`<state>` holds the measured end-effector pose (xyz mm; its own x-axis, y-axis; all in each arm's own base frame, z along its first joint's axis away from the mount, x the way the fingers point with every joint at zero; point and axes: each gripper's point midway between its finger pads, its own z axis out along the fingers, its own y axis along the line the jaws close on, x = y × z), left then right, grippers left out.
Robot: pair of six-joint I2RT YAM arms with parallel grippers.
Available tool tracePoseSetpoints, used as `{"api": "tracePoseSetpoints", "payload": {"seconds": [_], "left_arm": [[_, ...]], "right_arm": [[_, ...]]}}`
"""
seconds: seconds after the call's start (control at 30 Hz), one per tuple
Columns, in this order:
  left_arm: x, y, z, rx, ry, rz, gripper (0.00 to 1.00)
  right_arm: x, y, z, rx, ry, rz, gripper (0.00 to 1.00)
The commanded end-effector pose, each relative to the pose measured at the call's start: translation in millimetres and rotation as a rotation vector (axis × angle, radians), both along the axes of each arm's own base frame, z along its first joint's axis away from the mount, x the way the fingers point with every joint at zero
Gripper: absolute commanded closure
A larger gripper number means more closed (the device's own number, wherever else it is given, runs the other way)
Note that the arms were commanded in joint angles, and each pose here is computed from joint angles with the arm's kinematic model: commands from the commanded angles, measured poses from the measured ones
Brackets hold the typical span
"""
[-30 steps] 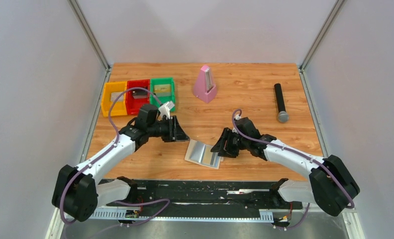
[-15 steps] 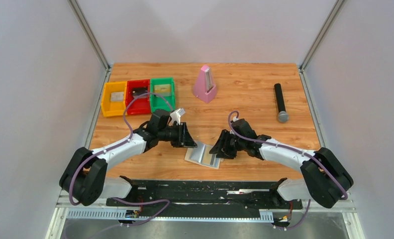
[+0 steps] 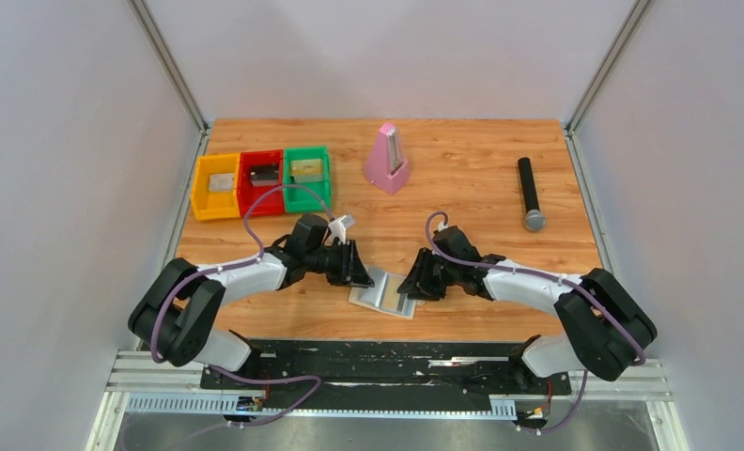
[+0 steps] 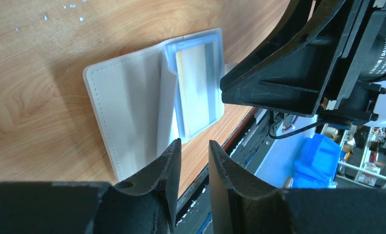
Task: Take the credit cards out of the card holder
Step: Remove the credit card from the card holder.
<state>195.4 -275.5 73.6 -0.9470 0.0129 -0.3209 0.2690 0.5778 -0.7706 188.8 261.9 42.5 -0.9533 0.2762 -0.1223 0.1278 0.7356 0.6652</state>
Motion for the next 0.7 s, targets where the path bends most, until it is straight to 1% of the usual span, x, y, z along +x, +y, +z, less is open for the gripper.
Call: {"api": "tracePoseSetpoints", "payload": {"seconds": [0.0, 0.47, 0.67], "left_arm": [[0.4, -8.6, -2.7, -0.028, -0.025, -0.024, 0.65], [-3.9, -11.9, -31.4, -0.013, 0.032, -0.023, 0.65], [-1.1, -6.6, -39.1, 0.036, 0.025, -0.004, 0.65]], "right_arm": [[5.2, -0.6, -10.5, -0.028, -0.052, 0.03, 0.66], [9.8, -4.5, -30.2, -0.101, -0.126, 0.142, 0.74], [12.0, -6.2, -30.7, -0.119, -0.137, 0.147, 0.75]]}}
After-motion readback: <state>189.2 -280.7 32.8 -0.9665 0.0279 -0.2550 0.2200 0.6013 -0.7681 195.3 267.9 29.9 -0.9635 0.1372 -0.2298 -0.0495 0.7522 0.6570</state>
